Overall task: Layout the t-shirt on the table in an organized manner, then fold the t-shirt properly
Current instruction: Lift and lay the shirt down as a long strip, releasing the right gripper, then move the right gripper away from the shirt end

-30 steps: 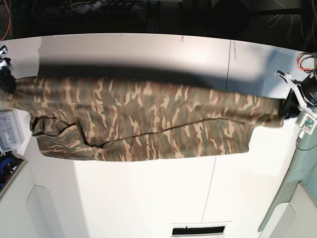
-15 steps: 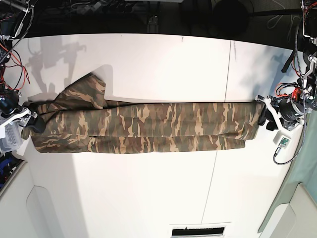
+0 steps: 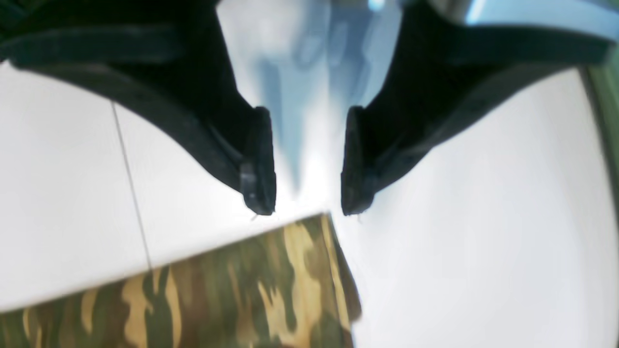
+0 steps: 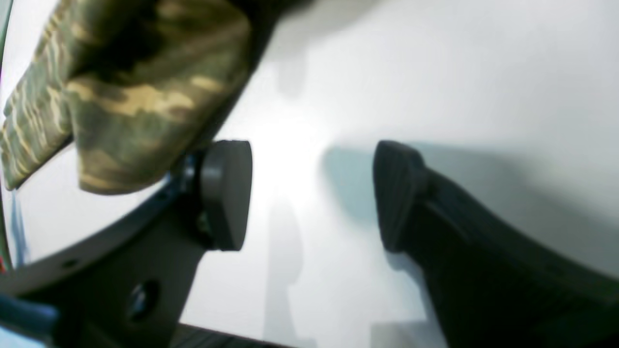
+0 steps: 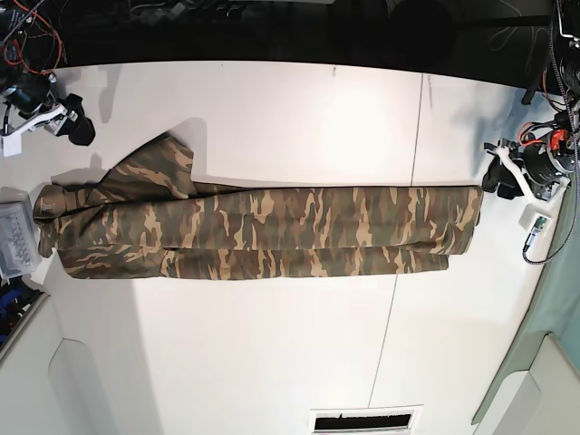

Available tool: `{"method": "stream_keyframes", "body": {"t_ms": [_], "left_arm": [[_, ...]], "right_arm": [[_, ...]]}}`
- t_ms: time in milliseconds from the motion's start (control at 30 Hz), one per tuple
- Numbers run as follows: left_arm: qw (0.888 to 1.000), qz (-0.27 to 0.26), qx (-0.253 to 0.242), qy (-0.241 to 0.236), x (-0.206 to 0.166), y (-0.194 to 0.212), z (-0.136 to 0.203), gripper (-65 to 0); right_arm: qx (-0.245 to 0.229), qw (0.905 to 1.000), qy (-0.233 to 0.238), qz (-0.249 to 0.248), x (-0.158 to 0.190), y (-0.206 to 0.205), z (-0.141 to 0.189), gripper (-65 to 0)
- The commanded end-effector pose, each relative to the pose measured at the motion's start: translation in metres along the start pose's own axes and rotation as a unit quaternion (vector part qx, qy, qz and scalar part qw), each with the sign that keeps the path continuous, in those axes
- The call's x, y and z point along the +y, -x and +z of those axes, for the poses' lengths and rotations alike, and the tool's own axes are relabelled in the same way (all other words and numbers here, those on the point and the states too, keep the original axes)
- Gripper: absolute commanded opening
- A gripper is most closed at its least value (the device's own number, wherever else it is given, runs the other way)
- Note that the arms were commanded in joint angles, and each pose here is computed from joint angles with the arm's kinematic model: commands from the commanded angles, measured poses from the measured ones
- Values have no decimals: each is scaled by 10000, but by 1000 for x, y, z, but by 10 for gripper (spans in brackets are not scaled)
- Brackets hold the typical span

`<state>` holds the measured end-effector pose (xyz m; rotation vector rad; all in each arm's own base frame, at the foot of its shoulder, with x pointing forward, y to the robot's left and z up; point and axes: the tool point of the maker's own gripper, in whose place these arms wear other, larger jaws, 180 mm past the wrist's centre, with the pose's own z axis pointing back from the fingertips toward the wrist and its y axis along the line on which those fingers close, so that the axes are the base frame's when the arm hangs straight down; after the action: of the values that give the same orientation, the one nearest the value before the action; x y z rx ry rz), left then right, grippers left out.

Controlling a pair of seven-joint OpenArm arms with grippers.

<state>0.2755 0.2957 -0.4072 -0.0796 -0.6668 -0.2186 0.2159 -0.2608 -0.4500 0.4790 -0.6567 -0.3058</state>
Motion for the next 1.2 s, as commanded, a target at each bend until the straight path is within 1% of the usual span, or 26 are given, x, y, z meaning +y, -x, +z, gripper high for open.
{"method": "stream_keyframes", "body": {"t_ms": [0,67,167,200,233,267,300,333,367,400,533,633,700,833,1000,1100,1167], "left_arm": [[9995,-114,-274,74,1,-19,5,-390],[9995,-96,-267,158,-5,-16,3,-390],[9994,-21,-268,221,-12,-12,0,-390],[9993,1,-277,243,-14,-12,-1,-390],[9993,15,-280,255,-15,-12,-1,-390],[9992,29,-283,265,-17,-12,-2,-390],[9992,41,-277,275,-18,-11,-2,-390],[9992,44,-269,277,-18,-10,-3,-390],[9992,55,-265,290,-20,-9,-3,-390],[9992,68,-263,301,-21,-8,-4,-390],[9993,59,-242,290,-21,-6,-4,-390],[9996,-20,-190,225,-19,-4,-4,-390],[9996,-28,-186,219,-19,-4,-4,-390],[9995,-31,-218,213,-18,-6,-4,-390],[9997,-1,-170,162,-16,-4,-4,-390],[9998,-7,-136,163,-16,-3,-4,-390],[9998,-21,-151,151,-16,-3,-4,-390]], "right_arm": [[-289,9995,-138,84,10,-17,-3,-264],[-367,9991,-213,9,20,-10,-12,-264],[-485,9985,-230,75,34,-2,-28,-266],[-484,9985,-204,129,39,0,-34,-282],[-490,9984,-212,172,45,0,-40,-320],[-477,9984,-199,206,49,0,-45,-372],[-480,9983,-225,255,54,-2,-49,-434],[-497,9980,-256,283,58,-5,-52,-512],[-503,9979,-275,289,59,-7,-53,-607],[-514,9978,-331,267,62,-10,-53,-650],[-648,9959,-550,320,72,-24,-37,-650],[-819,9938,-548,509,78,-36,-9,-650],[-888,9924,-455,717,79,-40,15,-650],[-1041,9889,-137,1050,73,-43,70,-650],[-1207,9817,562,1360,51,-45,136,-650],[-1292,9760,935,1486,42,-47,168,-650],[-1308,9728,1126,1546,37,-48,181,-650]]}}
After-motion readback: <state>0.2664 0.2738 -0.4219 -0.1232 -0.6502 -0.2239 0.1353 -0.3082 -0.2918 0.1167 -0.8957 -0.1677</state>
